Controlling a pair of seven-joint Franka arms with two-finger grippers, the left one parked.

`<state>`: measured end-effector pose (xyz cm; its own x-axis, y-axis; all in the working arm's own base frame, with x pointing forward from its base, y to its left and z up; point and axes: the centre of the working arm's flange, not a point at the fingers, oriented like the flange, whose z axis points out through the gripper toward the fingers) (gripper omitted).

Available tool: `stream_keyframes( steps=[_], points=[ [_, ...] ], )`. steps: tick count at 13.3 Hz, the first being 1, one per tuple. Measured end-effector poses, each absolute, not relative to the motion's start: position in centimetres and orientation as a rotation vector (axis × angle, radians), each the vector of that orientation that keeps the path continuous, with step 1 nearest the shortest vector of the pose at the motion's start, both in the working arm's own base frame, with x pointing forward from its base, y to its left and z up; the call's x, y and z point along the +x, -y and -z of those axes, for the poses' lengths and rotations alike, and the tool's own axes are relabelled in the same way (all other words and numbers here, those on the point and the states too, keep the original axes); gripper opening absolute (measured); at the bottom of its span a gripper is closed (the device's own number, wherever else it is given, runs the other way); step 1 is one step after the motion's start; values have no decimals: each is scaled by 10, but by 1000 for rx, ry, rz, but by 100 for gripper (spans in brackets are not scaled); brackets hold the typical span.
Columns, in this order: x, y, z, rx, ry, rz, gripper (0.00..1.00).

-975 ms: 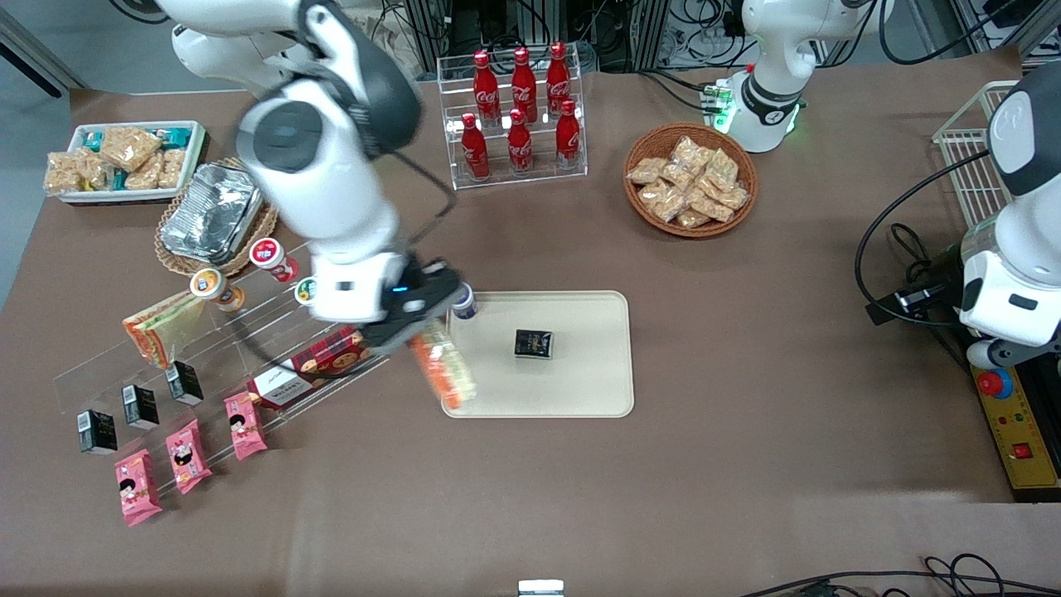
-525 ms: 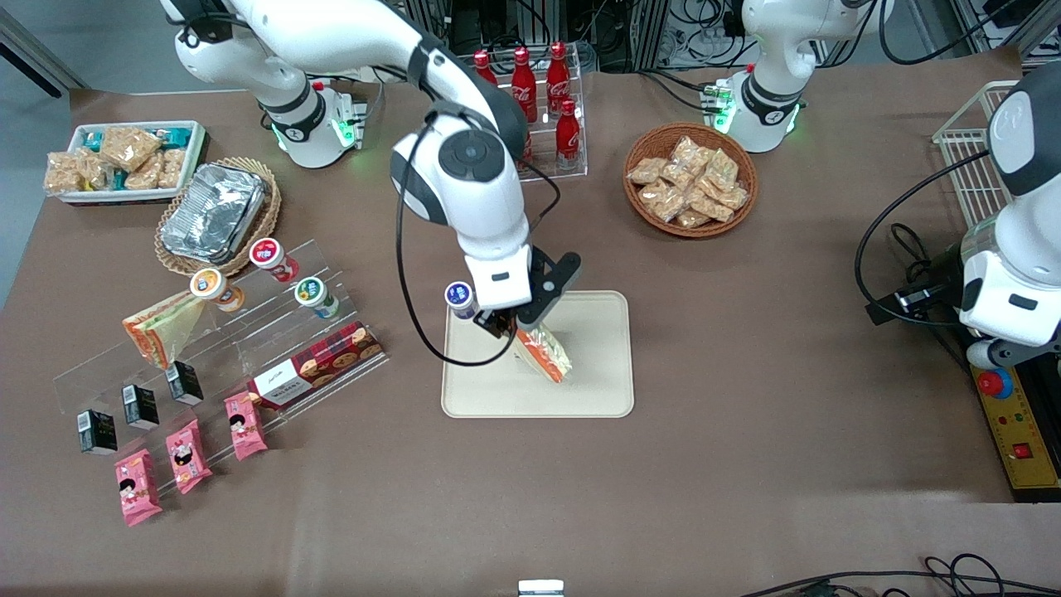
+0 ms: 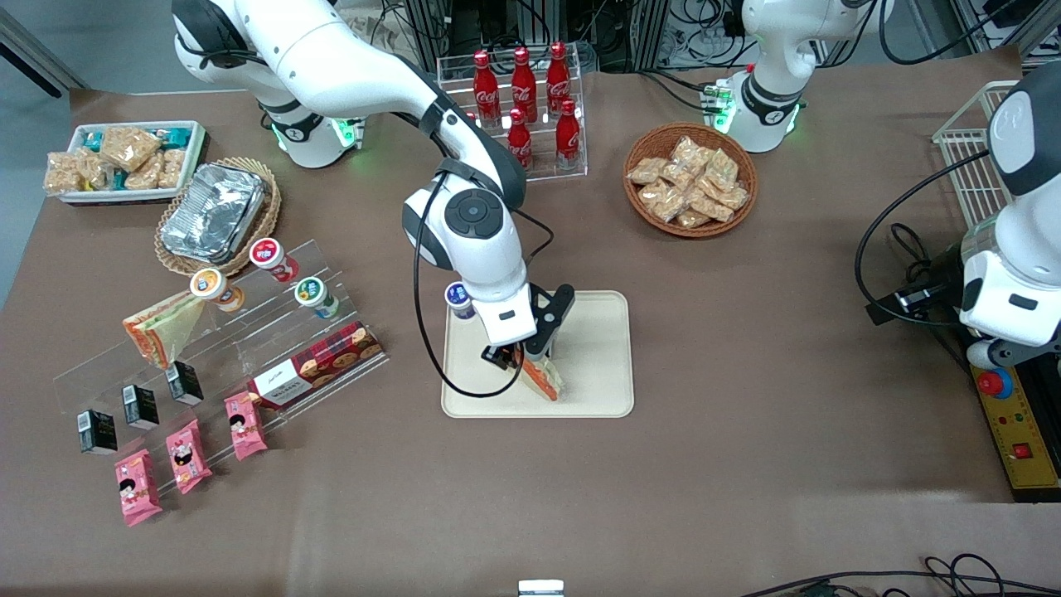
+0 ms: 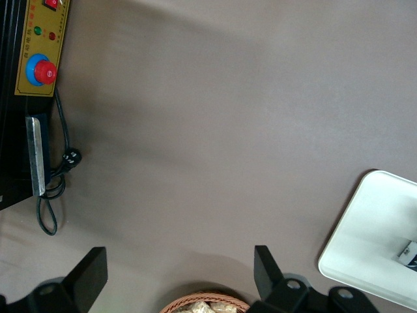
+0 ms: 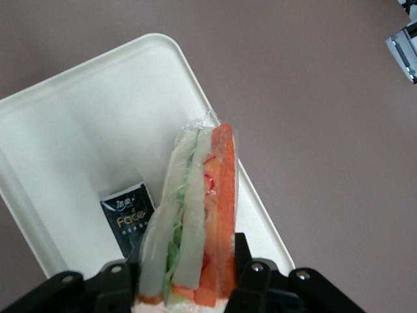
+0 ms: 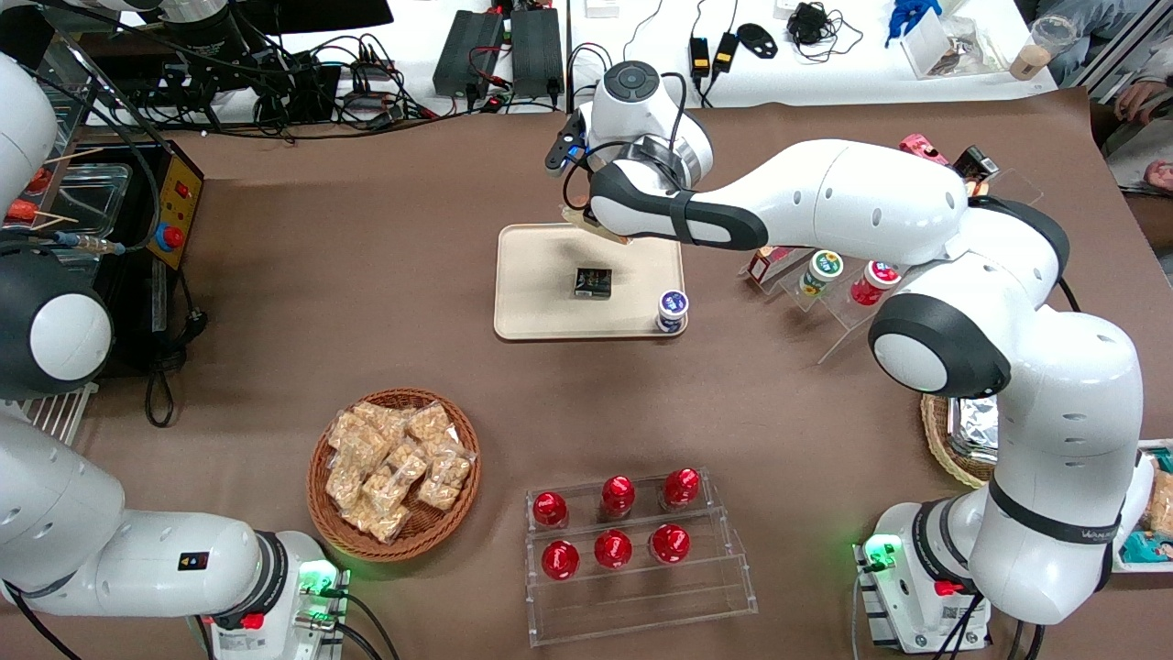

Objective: Place sandwich on tray
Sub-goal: 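Lower the sandwich onto the tray and open the right gripper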

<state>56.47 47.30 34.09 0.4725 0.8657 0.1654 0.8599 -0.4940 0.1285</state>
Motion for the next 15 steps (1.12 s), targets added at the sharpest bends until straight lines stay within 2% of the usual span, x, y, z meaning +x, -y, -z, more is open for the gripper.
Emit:
stream_keyframes(
  steps=[8, 15],
  points=[
    [554, -480, -320, 2622, -1644, -274, 55],
    [563, -468, -310, 2619, -1617, -265, 55]
  ],
)
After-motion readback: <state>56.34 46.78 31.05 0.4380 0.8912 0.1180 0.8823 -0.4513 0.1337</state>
